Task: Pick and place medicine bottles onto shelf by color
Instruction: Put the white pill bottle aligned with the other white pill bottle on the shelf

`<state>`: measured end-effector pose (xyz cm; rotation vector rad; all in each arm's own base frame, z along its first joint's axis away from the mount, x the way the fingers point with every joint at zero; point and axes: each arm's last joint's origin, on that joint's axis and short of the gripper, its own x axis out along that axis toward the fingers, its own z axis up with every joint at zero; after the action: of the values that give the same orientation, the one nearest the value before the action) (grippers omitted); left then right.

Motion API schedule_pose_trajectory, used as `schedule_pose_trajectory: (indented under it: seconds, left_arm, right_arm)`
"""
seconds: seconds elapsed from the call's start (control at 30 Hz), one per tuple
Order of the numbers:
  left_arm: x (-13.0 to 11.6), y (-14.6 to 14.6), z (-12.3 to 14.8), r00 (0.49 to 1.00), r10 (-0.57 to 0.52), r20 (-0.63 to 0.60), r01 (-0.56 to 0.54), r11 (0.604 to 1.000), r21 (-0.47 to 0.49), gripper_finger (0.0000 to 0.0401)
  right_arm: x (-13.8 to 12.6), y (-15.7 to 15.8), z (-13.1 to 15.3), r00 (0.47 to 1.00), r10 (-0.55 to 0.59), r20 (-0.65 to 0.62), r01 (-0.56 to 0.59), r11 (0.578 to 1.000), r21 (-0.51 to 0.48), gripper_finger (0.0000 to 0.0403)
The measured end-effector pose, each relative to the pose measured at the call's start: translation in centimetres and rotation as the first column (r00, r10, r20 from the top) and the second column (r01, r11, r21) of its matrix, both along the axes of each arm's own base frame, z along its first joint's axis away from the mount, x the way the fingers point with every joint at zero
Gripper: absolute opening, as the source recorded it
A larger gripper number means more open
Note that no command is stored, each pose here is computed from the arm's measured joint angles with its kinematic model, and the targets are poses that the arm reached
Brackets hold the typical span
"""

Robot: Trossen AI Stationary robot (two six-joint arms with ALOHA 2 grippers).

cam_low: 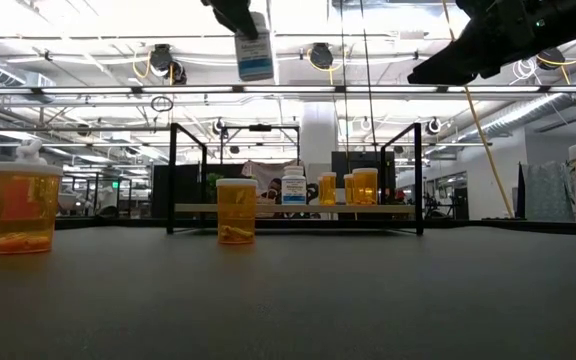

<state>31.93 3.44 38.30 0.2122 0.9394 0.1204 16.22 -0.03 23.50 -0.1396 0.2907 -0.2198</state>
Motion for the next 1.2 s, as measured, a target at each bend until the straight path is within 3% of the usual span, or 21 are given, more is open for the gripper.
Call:
schedule_pose_trajectory:
  seconds: [0.3, 0.53, 0.9, 1.2]
  left_arm:
    - [-0.8, 4.2, 1.8, 0.998, 0.031, 0.057, -0.032, 0.999, 0.017, 0.0191]
    - [0.5, 6.6, 2.6, 0.993, 0.003, 0.116, -0.006, 1.0, 0.023, 0.0191]
    - [5.2, 10.9, -1.4, 0.997, -0.07, -0.044, 0.069, 0.998, -0.011, 0.0191]
    - [6.5, 14.6, -4.6, 0.99, -0.137, -0.028, 0.134, 0.986, -0.097, 0.0191]
  right_arm:
    - [0.0, 0.0, 0.0, 1.0, 0.001, -0.001, -0.001, 1.0, -0.005, 0.0205]
    - [0.0, 0.0, 0.0, 1.0, 0.003, -0.004, -0.003, 1.0, -0.014, 0.0205]
    - [0.0, 0.0, -0.1, 1.0, 0.003, -0.017, -0.003, 1.0, -0.015, 0.0205]
    - [-0.1, 0.0, -0.3, 0.999, 0.004, -0.032, -0.005, 1.0, -0.017, 0.0205]
